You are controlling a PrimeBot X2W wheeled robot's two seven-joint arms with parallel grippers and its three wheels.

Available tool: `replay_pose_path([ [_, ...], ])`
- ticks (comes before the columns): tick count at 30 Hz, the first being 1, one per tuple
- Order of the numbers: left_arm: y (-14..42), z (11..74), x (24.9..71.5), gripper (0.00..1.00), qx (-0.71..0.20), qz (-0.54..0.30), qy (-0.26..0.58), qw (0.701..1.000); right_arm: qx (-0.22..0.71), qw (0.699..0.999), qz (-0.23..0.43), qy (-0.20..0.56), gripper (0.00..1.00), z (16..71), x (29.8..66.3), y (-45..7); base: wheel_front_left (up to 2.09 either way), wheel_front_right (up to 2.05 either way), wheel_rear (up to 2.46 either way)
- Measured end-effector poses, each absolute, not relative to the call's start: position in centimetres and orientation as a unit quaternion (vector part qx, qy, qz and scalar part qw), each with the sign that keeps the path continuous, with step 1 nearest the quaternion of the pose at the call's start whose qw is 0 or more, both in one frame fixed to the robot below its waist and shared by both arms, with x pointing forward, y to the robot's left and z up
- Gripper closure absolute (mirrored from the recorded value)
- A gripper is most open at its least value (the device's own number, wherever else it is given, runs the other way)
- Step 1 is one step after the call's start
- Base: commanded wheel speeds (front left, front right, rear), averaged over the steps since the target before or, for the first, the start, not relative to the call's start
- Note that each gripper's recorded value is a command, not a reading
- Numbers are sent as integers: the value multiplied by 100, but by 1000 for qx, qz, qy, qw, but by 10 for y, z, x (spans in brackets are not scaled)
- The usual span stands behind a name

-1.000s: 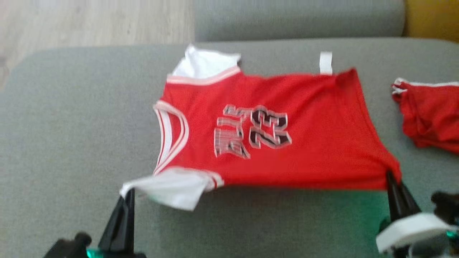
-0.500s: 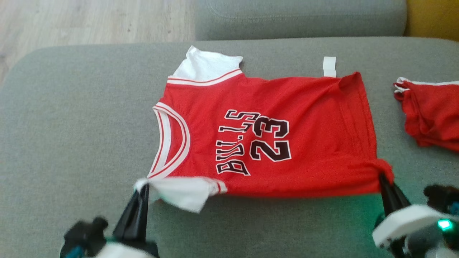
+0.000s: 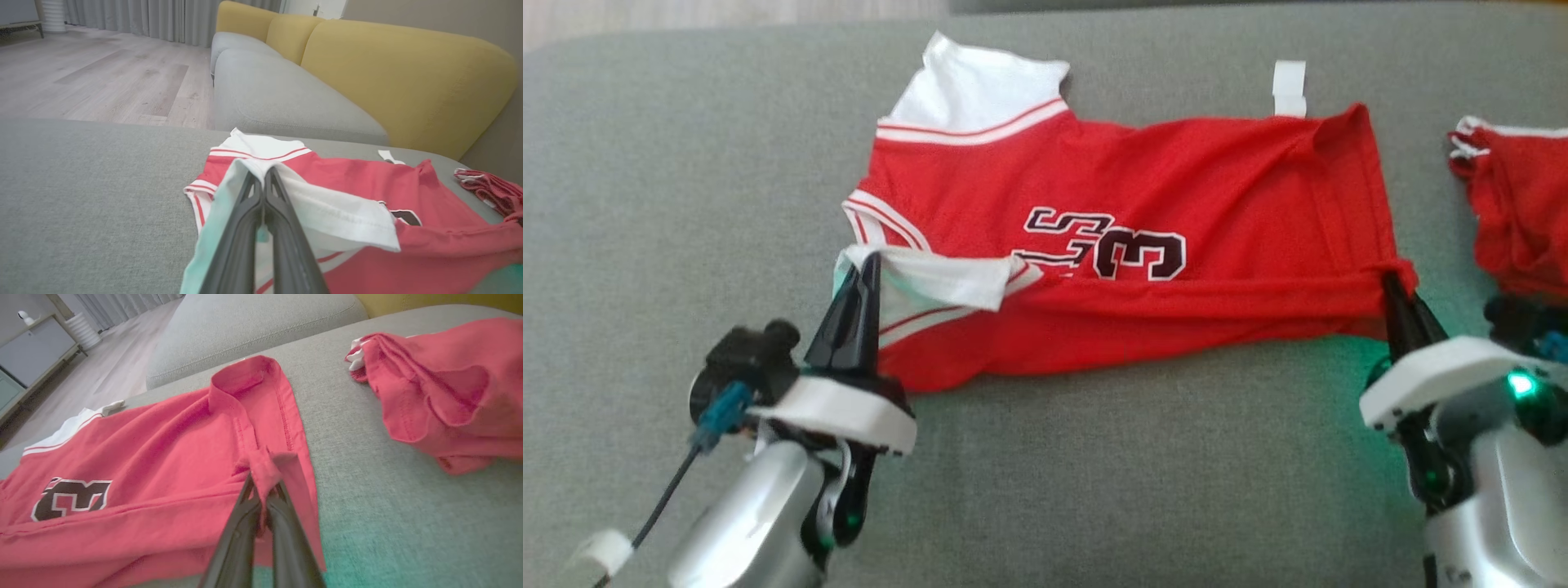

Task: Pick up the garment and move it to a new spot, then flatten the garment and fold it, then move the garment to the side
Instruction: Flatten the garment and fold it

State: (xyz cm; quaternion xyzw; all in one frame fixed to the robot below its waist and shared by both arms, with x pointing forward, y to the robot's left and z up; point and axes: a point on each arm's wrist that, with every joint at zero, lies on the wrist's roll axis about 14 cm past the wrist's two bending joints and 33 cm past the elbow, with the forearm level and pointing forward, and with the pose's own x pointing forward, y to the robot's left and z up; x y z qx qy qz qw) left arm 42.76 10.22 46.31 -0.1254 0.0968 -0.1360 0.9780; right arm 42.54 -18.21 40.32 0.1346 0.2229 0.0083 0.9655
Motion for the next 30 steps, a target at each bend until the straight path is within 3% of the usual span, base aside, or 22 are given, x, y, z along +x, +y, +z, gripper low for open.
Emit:
replay_pose_path([
  [1,102,458,431,100,-124,-134,103,978,130,966,8,222,0,401,429,-182,0,0,0],
  [2,101,454,434,56,-124,-134,105,978,130,967,6,220,0,400,431,-183,0,0,0],
  [3,101,451,436,5,-124,-133,106,978,131,967,6,216,0,399,434,-183,0,0,0],
  [4,99,450,438,0,-124,-133,104,978,135,969,4,209,0,400,435,-183,0,0,0],
  [14,101,465,431,0,-140,-126,72,979,128,984,-3,126,0,434,435,-191,0,0,0],
  [22,125,405,372,0,-164,-72,195,964,91,979,-8,182,0,413,397,-198,0,0,0],
  [30,127,382,369,0,-191,-53,254,947,74,972,-5,224,0,400,397,-198,0,0,0],
])
